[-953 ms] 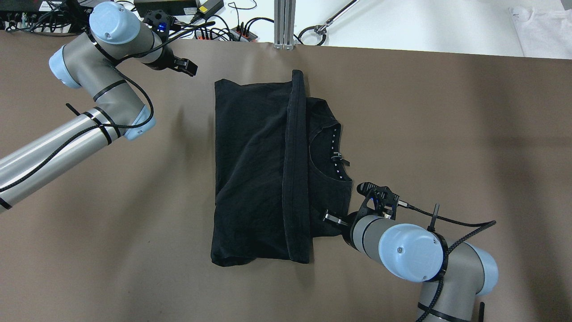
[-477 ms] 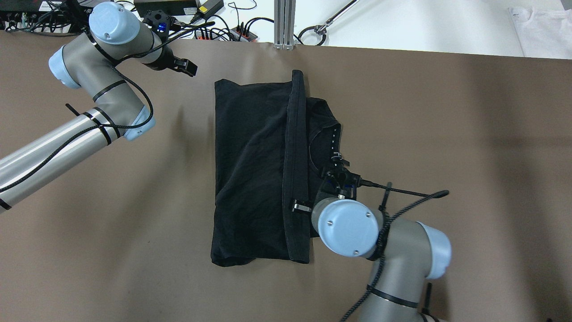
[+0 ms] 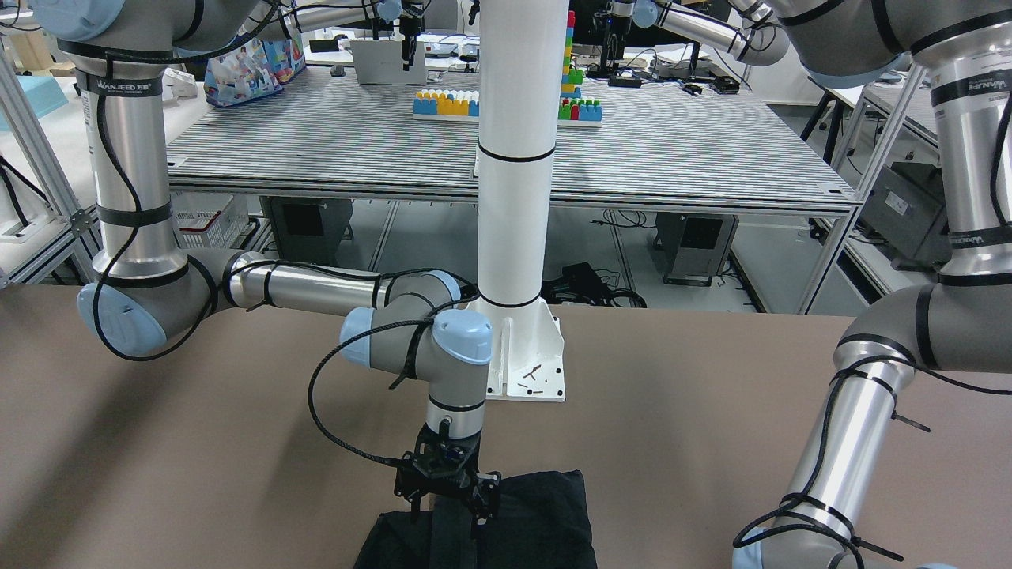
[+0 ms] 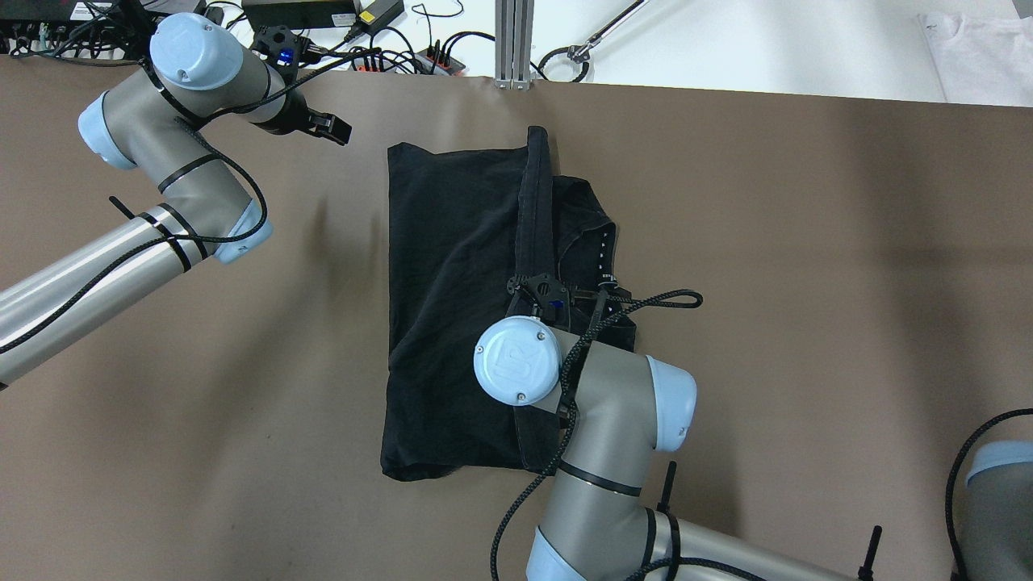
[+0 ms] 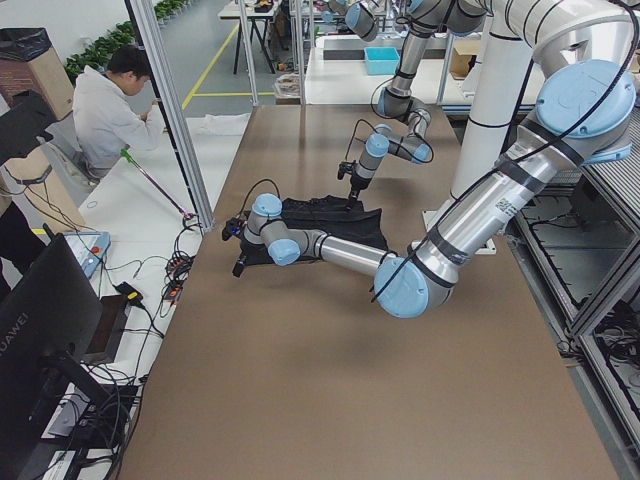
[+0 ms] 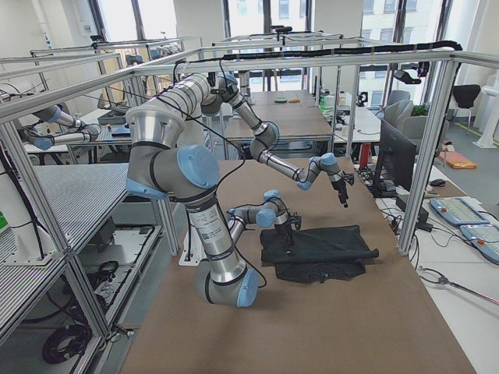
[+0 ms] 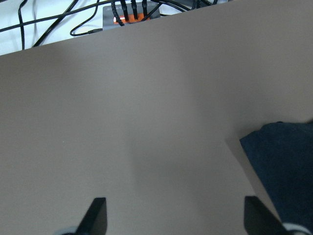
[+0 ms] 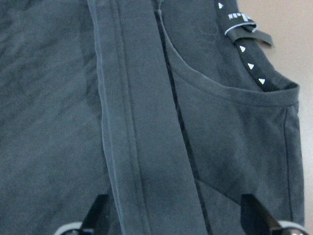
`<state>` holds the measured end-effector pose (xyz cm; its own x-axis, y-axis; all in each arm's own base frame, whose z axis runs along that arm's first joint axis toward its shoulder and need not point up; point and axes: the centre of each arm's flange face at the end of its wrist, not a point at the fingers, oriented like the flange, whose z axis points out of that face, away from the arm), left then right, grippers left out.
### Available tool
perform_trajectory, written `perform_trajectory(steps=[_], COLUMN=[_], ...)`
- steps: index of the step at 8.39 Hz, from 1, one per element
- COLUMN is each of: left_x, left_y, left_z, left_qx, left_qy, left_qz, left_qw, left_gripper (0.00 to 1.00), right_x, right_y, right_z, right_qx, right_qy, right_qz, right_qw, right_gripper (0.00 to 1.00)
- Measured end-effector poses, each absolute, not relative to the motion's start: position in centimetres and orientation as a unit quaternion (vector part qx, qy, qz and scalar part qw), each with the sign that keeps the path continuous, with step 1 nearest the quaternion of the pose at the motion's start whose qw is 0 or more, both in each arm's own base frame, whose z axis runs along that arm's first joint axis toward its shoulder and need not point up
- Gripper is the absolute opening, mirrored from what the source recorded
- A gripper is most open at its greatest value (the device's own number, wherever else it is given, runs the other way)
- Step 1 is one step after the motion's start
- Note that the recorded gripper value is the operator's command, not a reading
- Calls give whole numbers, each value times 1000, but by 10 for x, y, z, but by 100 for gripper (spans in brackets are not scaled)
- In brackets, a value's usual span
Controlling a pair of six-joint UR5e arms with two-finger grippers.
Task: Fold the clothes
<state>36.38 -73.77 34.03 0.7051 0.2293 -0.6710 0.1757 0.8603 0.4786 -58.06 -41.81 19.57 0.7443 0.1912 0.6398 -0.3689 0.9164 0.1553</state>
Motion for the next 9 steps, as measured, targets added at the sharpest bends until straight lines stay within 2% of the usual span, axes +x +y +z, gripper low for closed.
perform_trajectory(steps=[4, 9], left_x=[363, 366], left_y=[-736, -734], left_z=[342, 343], left_qx=[263, 261], left_qy=[385, 385], left_qz=[12, 13], left_qw=[885, 885], left_gripper=[100, 100], right_x=[-629, -629], right_y=[-471, -493], right_z=[192, 204], right_qx=[136, 151], right_qy=[-267, -232], right_qz=[139, 77], right_qw=[944, 958], right_gripper=[94, 94])
